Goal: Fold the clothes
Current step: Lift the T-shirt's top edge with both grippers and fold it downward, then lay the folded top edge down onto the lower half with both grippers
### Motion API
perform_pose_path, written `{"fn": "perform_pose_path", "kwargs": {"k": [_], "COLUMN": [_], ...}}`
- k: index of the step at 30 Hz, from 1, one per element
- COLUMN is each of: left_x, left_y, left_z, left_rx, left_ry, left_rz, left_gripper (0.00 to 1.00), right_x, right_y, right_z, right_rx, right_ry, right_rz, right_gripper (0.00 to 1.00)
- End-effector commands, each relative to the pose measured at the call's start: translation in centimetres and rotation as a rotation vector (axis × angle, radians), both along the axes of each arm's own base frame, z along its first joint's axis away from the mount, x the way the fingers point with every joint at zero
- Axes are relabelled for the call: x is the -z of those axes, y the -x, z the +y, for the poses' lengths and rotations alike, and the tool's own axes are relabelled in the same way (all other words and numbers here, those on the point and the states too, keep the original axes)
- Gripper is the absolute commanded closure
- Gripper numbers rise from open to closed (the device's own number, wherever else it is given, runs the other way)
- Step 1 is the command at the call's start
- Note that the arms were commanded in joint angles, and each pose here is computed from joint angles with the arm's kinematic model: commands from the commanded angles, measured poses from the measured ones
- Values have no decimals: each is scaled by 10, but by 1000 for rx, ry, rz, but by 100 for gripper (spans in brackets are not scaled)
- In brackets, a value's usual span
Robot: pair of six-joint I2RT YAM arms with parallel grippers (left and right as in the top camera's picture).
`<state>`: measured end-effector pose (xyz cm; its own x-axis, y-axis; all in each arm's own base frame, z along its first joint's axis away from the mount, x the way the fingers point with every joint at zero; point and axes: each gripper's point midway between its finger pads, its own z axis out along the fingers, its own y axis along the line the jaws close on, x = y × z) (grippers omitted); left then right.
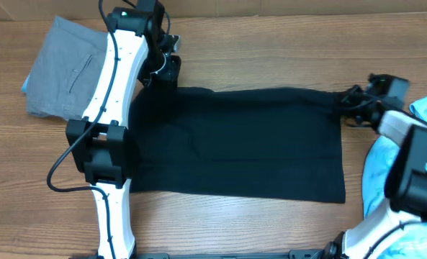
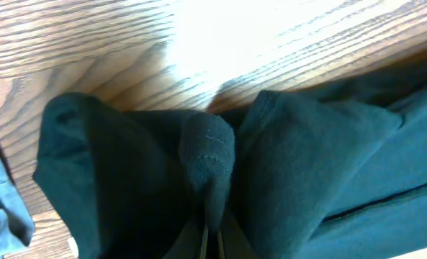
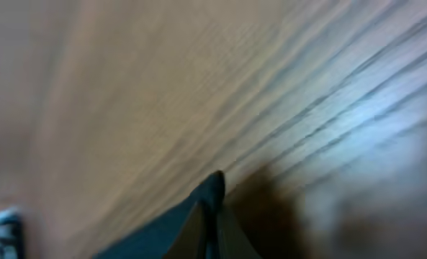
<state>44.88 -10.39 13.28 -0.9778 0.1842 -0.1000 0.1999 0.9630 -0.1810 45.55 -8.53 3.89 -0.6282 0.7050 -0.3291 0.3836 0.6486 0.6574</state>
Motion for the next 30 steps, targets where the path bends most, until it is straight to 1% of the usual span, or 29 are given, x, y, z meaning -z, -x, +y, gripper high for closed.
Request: {"fn": "perform_pose_path", "kwargs": {"k": [1,6,10,12,16,19,22,27,30], "left_x": [-5,-5,-5,-5,-5,0,12,29,28], "left_y": [-2,3,16,27,48,57,70,97,115], "left_z": [9,9,10,13,14,9,5,4,9], "left_rx": [-43,-44,-43,-42,-15,12,24,31,27], "left_ry": [-6,-8,-11,-26,-31,-36,-39,-49,-70], "left_rz": [-4,16,68,112,194,222,284,390,426], "left_gripper": [96,96,95,96,96,96,96,96,96], "right_x": [-81,-120,-130,-127,-105,-83,-67,-57,-52], "right_y": [6,29,48,59,86,113,139,169,185], "right_z": [-1,2,10,15,23,18,11,17,11], "right_rx": [-24,-12,-10,-8,14,68,115,64,84], "right_ry": [-8,5,-13,-36,-80,-53,-2,25,66], "right_rz": [-144,-155,-116,-66,92,254,391,511,590], "right_gripper": [96,96,96,96,96,96,96,96,96]}}
